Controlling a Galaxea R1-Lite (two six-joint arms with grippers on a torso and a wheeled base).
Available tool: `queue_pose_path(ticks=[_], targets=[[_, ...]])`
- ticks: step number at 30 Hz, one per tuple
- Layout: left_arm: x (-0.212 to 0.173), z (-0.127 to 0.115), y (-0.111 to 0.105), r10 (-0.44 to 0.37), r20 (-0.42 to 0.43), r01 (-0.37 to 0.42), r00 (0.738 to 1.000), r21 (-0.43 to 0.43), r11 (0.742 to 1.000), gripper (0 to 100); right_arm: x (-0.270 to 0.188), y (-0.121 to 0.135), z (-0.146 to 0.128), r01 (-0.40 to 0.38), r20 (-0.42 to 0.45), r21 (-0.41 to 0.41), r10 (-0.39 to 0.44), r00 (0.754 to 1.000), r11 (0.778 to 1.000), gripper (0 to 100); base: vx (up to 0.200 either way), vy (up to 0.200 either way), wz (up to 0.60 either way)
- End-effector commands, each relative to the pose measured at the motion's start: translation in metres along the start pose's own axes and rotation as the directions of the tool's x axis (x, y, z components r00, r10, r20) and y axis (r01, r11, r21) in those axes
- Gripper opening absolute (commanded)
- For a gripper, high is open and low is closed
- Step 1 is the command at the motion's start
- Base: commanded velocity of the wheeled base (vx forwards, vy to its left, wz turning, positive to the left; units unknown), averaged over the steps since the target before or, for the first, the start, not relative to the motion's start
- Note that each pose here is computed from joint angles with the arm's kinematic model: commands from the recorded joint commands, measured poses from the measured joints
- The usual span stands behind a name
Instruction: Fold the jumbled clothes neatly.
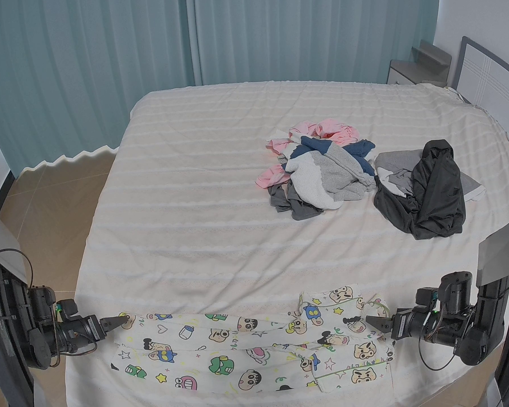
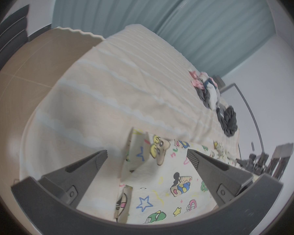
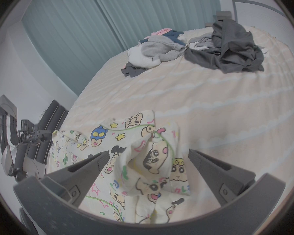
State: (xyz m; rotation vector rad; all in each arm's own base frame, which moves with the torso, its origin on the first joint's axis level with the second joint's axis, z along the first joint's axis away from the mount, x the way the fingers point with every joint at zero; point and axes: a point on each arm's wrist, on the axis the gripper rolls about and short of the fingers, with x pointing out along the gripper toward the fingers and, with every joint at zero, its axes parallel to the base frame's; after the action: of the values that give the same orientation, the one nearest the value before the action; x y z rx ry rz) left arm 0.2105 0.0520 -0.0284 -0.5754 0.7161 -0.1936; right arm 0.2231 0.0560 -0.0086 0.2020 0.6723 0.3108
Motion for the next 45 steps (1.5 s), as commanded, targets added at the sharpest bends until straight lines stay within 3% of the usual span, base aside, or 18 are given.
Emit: queue_pose_path(ticks=[1,4,6,11,13,16,18,22,27,36,45], targets=[[-0.020,0.013,0.005,0.031,0.102,-0.019,0.994,-0.119,0.993,100,-0.018,-0.008,0.016,0.028,0.089,0.051,-0.032,0.996,0.998,100,0.000,0.000,0.00],[-0.031,0.026,-0.001,0.013,0.179,0.033,0.984,-0.252,0.967,100,-0.023,-0.009,0.028,0.017,0.157,0.102,-0.033,0.987,0.995,100,0.000,0.000,0.00],[-0.041,0.035,-0.010,-0.023,0.228,0.102,0.973,-0.340,0.935,100,-0.025,-0.007,0.038,-0.002,0.206,0.117,-0.022,0.978,0.993,100,0.000,0.000,0.00],[-0.057,0.044,-0.027,-0.126,0.273,0.253,0.954,-0.503,0.826,100,-0.014,0.003,0.060,-0.055,0.299,0.080,0.029,0.954,0.995,100,0.000,0.000,0.00],[-0.057,0.043,-0.027,-0.158,0.255,0.278,0.954,-0.550,0.788,100,-0.005,0.010,0.068,-0.072,0.292,0.068,0.050,0.955,0.995,100,0.000,0.000,0.00],[-0.051,0.039,-0.021,-0.186,0.210,0.276,0.960,-0.581,0.766,100,0.014,0.016,0.078,-0.066,0.212,0.081,0.048,0.976,0.995,100,0.000,0.000,0.00],[-0.047,0.035,-0.015,-0.172,0.191,0.252,0.967,-0.573,0.780,100,0.025,0.019,0.088,-0.066,0.177,0.097,0.048,0.983,0.993,100,0.000,0.000,0.00],[-0.039,0.024,0.001,-0.174,0.134,0.217,0.976,-0.472,0.854,100,0.051,0.022,0.101,-0.047,0.085,0.144,0.035,0.996,0.988,100,0.000,0.000,0.00],[-0.039,0.023,0.003,-0.175,0.129,0.216,0.976,-0.461,0.861,100,0.074,0.020,0.102,-0.048,0.043,0.229,0.040,0.998,0.972,100,0.000,0.000,0.00],[-0.037,0.021,0.005,-0.174,0.119,0.209,0.978,-0.437,0.875,100,0.109,0.021,0.078,-0.033,-0.044,0.224,0.044,0.998,0.974,100,0.000,0.000,0.00],[-0.036,0.020,0.006,-0.173,0.114,0.205,0.978,-0.424,0.882,100,0.116,0.028,0.073,-0.044,-0.061,0.209,0.058,0.996,0.977,100,0.000,0.000,0.00]])
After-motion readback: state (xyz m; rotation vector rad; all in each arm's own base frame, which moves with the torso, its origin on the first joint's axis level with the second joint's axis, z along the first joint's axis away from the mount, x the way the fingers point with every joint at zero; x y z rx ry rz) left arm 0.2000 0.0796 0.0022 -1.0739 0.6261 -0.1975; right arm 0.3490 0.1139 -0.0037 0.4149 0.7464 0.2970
